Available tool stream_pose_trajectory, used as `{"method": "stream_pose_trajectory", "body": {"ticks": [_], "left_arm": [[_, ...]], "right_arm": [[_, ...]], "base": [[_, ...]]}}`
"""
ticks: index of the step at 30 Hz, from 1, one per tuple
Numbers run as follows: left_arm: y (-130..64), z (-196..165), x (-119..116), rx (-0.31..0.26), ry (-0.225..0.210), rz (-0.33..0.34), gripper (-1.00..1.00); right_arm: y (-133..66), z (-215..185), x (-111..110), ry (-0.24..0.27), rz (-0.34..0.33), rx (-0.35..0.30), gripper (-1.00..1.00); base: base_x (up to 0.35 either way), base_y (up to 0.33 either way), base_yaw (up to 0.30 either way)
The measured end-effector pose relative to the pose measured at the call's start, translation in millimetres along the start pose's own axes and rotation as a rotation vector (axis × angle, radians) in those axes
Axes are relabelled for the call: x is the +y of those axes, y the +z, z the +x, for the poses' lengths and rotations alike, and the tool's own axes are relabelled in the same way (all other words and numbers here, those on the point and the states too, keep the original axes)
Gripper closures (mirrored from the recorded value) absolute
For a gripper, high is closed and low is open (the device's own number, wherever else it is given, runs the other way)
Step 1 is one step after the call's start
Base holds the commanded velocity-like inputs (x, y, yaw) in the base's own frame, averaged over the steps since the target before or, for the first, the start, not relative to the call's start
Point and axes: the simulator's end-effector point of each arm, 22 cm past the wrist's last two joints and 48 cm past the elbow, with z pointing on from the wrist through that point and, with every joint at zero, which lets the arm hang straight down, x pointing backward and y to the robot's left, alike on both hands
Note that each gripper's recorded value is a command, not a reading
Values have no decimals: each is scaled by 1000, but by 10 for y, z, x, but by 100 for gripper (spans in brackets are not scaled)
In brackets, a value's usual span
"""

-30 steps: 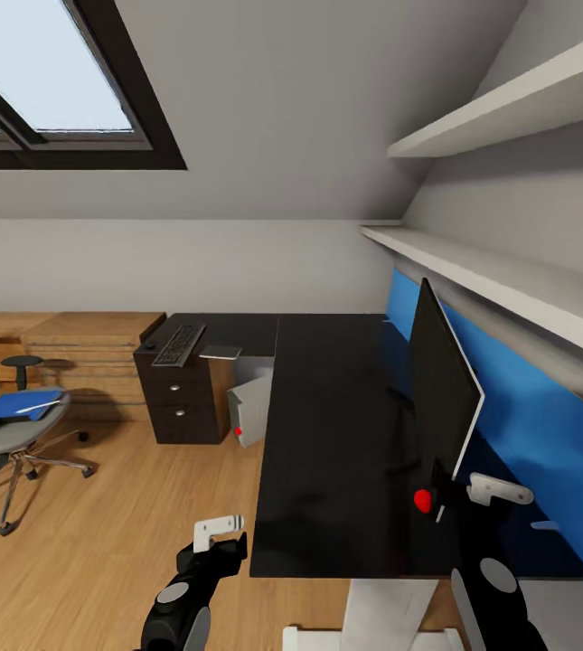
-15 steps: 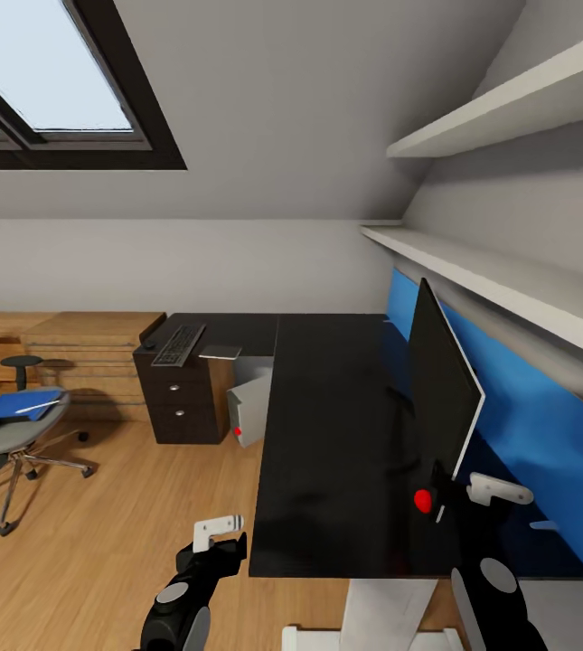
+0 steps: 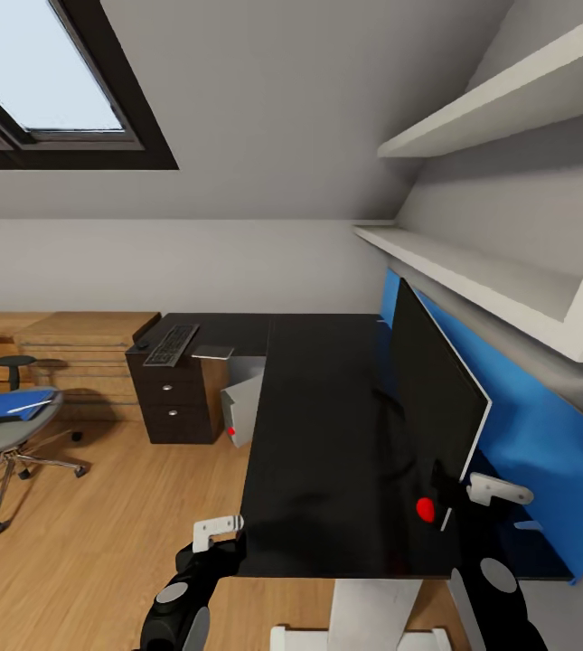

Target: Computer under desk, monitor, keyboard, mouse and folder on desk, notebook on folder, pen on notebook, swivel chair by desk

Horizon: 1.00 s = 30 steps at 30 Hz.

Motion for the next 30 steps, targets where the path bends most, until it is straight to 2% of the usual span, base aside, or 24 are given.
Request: {"method": "stream_pose_trajectory", "body": {"ticks": [7,26,30], "left_arm": [[2,1,-1,0,0,0,-100],[0,0,-1,0,0,0,-100],[0,0,-1,0,0,0,-100]], "right_arm": [[2,1,-1,0,0,0,-100],[-1,58,12,-3,-2,12,-100],[-1,58,13,-3,-2,12,-100]], "base": [[-78,-127,0],[-6,-28,0],[0,-196,0]]}}
